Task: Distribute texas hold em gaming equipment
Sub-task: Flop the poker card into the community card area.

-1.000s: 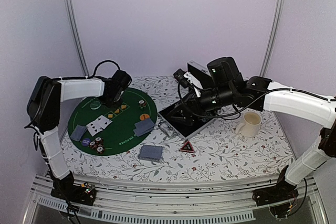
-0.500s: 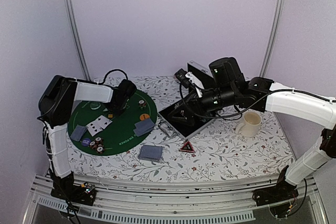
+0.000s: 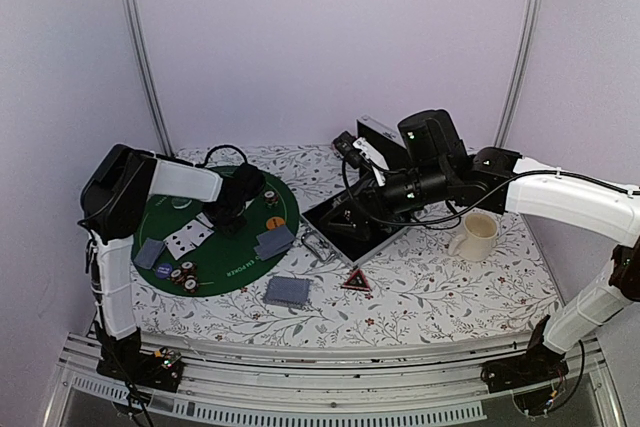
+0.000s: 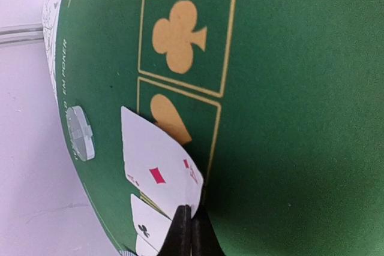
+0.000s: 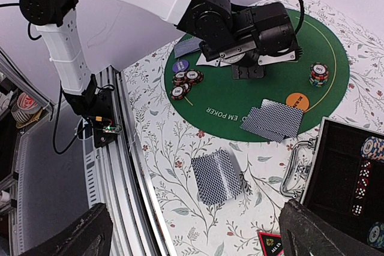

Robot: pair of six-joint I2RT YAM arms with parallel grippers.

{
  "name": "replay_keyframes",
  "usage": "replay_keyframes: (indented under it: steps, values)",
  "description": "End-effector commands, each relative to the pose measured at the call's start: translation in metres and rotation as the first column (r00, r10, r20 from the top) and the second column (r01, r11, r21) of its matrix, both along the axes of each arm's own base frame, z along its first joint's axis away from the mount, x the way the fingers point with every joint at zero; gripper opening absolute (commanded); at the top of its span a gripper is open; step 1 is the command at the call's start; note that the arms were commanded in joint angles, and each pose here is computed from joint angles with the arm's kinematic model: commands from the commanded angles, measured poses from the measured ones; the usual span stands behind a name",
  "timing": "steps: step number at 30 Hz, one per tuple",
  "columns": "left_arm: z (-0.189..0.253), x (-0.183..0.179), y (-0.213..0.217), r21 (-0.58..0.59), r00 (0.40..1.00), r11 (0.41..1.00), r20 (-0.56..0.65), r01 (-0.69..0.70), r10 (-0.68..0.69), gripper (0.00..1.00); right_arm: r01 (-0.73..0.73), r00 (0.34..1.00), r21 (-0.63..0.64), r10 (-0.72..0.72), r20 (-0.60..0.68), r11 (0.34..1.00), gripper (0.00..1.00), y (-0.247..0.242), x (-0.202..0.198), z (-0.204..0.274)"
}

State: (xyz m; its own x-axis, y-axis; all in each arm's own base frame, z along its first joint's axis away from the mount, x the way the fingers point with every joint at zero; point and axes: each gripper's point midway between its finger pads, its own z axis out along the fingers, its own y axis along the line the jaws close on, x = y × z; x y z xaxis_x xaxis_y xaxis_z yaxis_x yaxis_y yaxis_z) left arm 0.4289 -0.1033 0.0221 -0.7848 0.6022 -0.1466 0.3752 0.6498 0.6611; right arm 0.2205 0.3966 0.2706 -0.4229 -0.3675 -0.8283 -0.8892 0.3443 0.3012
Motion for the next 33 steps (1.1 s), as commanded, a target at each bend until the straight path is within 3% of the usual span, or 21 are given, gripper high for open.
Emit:
replay_keyframes:
  steps: [1, 12, 19, 24, 27, 30, 33]
  values:
    - [-0.023, -0.018, 0.004, 0.009, 0.996, 1.0, -0.085, -0.03, 0.03, 0.0, -0.004, 1.0, 0.036, 0.003, 0.024, 0.999, 0.99, -0.002, -0.002, 0.013]
    - [-0.024, -0.023, -0.001, -0.037, 0.993, 0.999, -0.111, -0.037, 0.033, 0.01, -0.002, 1.0, 0.038, 0.001, 0.023, 0.999, 0.99, -0.003, -0.003, 0.013]
    - [-0.007, -0.032, -0.013, -0.136, 0.989, 0.989, -0.141, -0.054, 0.035, 0.34, 0.031, 1.0, -0.004, -0.031, -0.007, 1.0, 0.99, -0.005, 0.001, -0.002]
    - [0.02, -0.043, -0.023, -0.224, 0.989, 0.973, -0.146, -0.058, 0.025, 0.41, 0.128, 0.99, -0.1, -0.133, -0.045, 0.987, 0.99, -0.013, 0.014, -0.023]
    - [0.046, -0.049, -0.036, -0.313, 0.992, 0.949, -0.124, -0.038, -0.001, 0.46, 0.295, 0.948, -0.251, -0.314, -0.041, 0.922, 0.99, -0.032, 0.037, -0.051]
    - [0.072, -0.054, -0.047, -0.405, 0.996, 0.914, -0.092, -0.025, -0.014, 0.51, 0.468, 0.848, -0.432, -0.529, -0.025, 0.771, 0.99, -0.063, 0.055, -0.088]
    - [0.1, -0.054, -0.053, -0.481, 0.999, 0.877, -0.034, -0.014, -0.003, 0.61, 0.555, 0.756, -0.542, -0.655, 0.012, 0.631, 0.99, -0.074, 0.051, -0.116]
